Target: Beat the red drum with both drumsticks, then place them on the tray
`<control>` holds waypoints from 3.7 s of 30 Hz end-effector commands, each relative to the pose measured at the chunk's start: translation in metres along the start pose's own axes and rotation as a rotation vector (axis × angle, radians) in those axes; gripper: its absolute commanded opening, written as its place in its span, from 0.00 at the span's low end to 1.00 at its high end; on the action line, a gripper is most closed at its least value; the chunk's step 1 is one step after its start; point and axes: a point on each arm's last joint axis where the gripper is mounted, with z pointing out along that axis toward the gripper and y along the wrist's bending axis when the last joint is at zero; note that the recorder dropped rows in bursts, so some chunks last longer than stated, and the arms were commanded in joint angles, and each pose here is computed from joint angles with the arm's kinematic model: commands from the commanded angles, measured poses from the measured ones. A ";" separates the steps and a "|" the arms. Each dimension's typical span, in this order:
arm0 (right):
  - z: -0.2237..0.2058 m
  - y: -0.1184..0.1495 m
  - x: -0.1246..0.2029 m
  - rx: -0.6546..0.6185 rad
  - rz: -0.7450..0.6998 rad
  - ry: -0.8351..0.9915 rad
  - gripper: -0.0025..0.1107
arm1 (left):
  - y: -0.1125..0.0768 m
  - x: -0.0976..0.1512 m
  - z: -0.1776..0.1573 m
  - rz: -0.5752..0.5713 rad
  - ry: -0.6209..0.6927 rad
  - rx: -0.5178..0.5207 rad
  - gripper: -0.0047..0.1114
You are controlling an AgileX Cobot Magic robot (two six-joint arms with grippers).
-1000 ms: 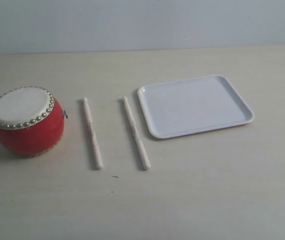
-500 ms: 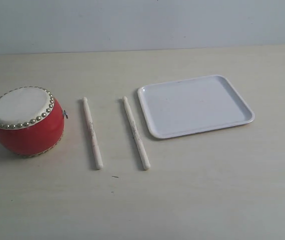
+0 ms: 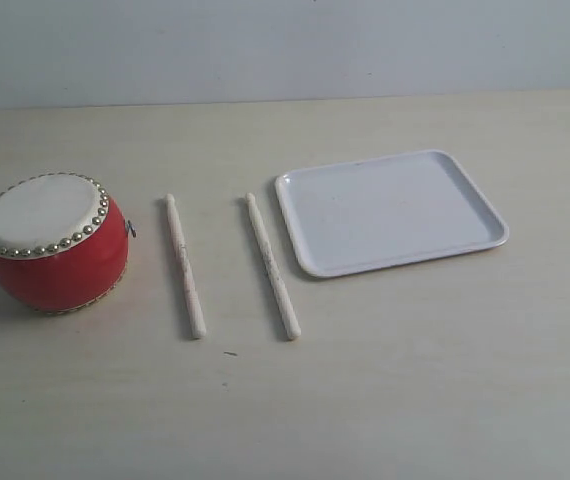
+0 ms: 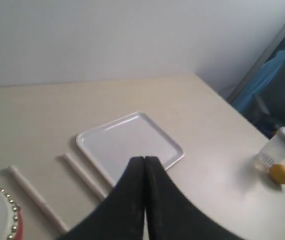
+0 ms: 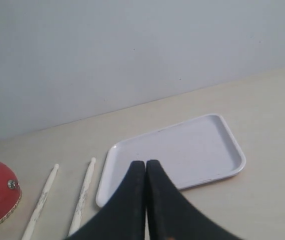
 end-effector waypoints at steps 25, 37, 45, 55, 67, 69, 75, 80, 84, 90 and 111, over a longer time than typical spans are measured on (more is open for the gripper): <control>0.000 -0.001 0.004 0.005 0.002 0.030 0.02 | 0.016 0.109 0.232 0.150 0.820 -0.517 0.04; 0.000 -0.001 0.004 0.005 0.002 0.034 0.02 | 0.043 0.108 0.250 -0.126 0.701 -0.518 0.16; 0.000 -0.001 0.004 0.005 0.002 0.035 0.02 | 0.052 0.127 0.269 -0.159 0.733 -0.525 0.39; 0.000 -0.001 0.005 0.003 0.010 0.042 0.02 | 0.059 0.137 0.292 -0.161 0.754 -0.535 0.38; 0.000 0.000 0.005 0.000 0.024 0.044 0.02 | 0.088 0.134 0.296 -0.187 0.764 -0.598 0.38; 0.000 0.000 0.005 0.000 0.021 0.044 0.02 | 0.090 0.133 0.295 -0.175 0.763 -0.602 0.38; 0.000 0.000 0.005 0.000 0.023 0.044 0.02 | 0.093 0.131 0.295 -0.170 0.751 -0.605 0.38; 0.000 0.000 0.005 0.000 0.021 0.044 0.02 | 0.097 0.139 0.299 -0.171 0.770 -0.612 0.38; 0.000 0.000 0.005 0.000 0.021 0.044 0.02 | 0.104 0.154 0.305 -0.172 0.800 -0.622 0.38; 0.000 0.000 0.005 0.000 0.023 0.044 0.02 | 0.108 0.163 0.313 -0.178 0.783 -0.608 0.38; 0.000 0.000 0.005 0.000 0.021 0.042 0.02 | 0.100 0.145 0.307 -0.100 0.759 -0.559 0.04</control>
